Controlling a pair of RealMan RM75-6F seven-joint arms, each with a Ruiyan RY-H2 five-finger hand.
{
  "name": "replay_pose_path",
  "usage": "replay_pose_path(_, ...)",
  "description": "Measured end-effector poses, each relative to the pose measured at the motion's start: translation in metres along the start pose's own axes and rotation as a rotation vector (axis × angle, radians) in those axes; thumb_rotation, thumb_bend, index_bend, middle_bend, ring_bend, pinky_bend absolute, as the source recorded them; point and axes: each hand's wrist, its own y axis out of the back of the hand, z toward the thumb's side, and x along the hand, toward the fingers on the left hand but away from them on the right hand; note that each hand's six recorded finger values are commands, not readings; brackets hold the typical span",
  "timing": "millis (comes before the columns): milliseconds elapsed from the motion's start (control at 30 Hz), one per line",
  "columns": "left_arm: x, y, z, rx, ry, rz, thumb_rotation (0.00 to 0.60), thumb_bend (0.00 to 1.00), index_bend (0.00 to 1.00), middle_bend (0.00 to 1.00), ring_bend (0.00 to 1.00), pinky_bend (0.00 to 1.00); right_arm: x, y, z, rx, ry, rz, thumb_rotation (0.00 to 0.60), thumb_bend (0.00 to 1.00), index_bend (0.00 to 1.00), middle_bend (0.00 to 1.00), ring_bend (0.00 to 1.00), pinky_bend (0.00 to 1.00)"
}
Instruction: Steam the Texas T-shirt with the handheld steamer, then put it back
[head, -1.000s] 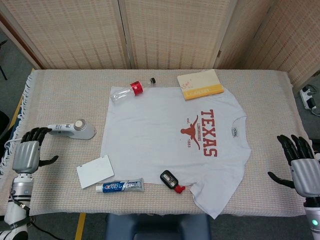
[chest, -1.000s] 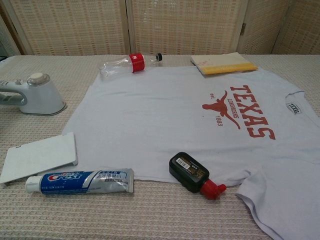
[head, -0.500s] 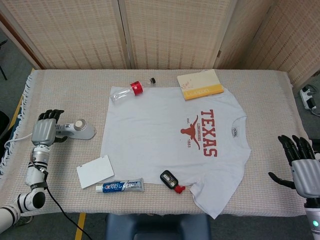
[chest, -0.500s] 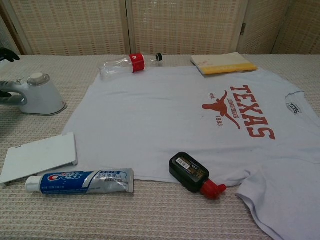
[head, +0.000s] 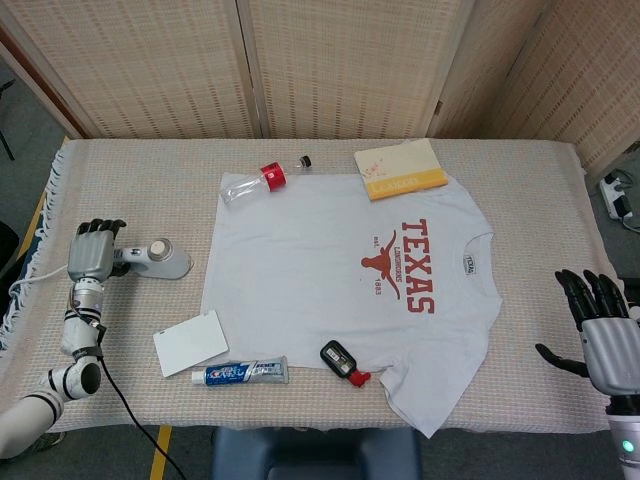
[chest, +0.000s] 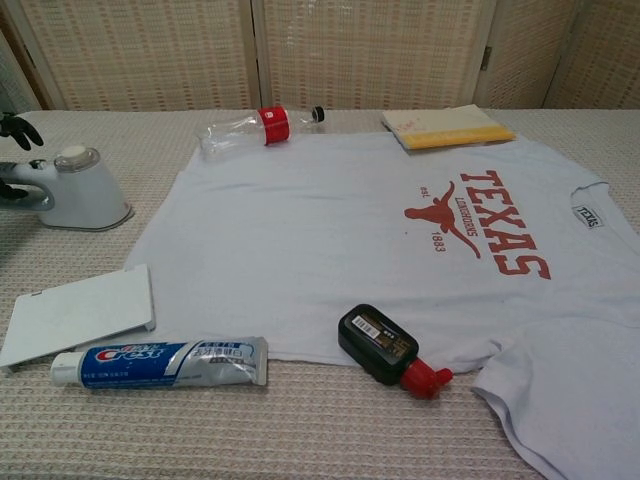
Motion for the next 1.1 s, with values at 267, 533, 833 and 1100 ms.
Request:
replay_pose_path(267, 0.007, -0.011, 0.003, -0.029, 0.002, -0.015, 0.600, 0.30, 0.55, 0.54, 0.37, 0.32, -0.002, -0.004, 0.002, -0.004, -0.006, 0.017, 0.544, 0.09, 0.00, 0.08, 0.00, 0.04)
replay_pose_path(533, 0.012, -0.019, 0.010, -0.078, -0.023, -0.030, 0.600, 0.32, 0.77, 0.81, 0.64, 0.55, -0.005, -0.021, 0.005, -0.014, -0.007, 0.093, 0.545, 0.09, 0.00, 0.08, 0.00, 0.05)
replay_pose_path(833, 0.014, -0.033, 0.016, -0.121, -0.049, -0.081, 0.600, 0.33, 0.89, 0.95, 0.79, 0.66, -0.011, -0.042, 0.012, -0.026, 0.006, 0.178, 0.544, 0.09, 0.00, 0.08, 0.00, 0.05)
replay_pose_path(1100, 0.014, -0.029, 0.018, -0.241, -0.058, -0.058, 0.600, 0.43, 0.96, 1.00, 0.89, 0.69, -0.012, -0.068, 0.022, -0.017, 0.038, 0.305, 0.547, 0.21, 0.00, 0.08, 0.00, 0.06)
